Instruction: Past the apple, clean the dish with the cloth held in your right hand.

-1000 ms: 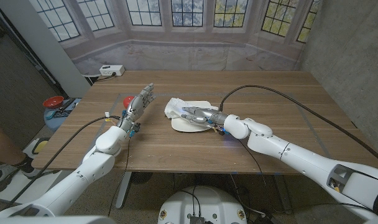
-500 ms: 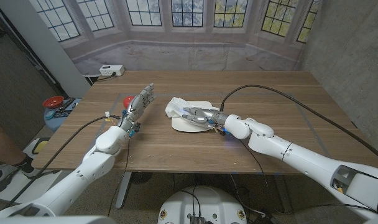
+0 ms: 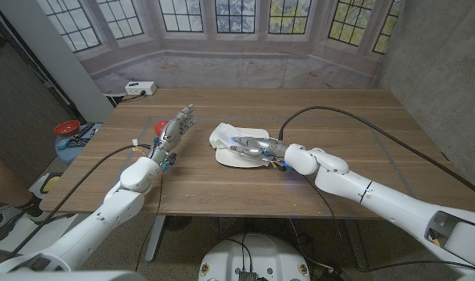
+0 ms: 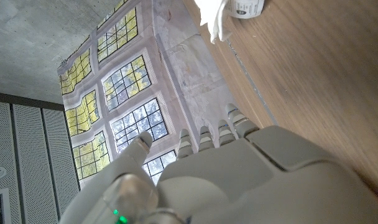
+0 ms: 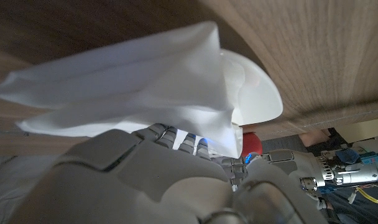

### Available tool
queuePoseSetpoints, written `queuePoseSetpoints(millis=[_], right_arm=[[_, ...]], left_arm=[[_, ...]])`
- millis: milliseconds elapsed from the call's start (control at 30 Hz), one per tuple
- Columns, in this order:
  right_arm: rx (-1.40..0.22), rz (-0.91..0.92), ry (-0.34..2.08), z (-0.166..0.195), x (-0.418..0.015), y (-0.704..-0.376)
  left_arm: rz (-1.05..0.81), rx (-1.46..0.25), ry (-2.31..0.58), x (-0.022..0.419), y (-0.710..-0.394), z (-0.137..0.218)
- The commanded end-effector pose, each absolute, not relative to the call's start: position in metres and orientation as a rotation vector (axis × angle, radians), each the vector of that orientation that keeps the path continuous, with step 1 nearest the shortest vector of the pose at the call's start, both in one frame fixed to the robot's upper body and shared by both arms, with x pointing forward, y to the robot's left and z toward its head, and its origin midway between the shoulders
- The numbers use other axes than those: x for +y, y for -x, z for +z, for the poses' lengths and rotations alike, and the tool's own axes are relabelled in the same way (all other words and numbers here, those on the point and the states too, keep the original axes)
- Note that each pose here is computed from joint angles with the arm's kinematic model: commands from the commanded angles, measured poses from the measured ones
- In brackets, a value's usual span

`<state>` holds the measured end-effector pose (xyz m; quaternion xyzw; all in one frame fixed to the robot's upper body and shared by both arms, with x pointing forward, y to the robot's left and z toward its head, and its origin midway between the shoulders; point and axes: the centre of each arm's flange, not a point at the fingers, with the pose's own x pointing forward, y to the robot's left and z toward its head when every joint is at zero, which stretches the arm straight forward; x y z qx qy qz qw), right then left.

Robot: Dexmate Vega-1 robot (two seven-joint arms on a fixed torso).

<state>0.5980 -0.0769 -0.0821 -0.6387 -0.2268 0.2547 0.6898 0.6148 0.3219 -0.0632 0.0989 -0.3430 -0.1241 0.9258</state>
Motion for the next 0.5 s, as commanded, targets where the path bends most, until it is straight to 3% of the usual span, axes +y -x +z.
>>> queuePoseSetpoints(millis=[33, 500], right_arm=[[-0.508, 0.594, 1.445, -0.079, -0.076, -0.579], [-0.525, 0.618, 1.471, -0.074, -0.074, -0.561]], left_arm=[[-0.255, -0.699, -0.202, 0.322, -0.618, -0.063], [-0.248, -0.702, -0.199, 0.323, -0.619, -0.063]])
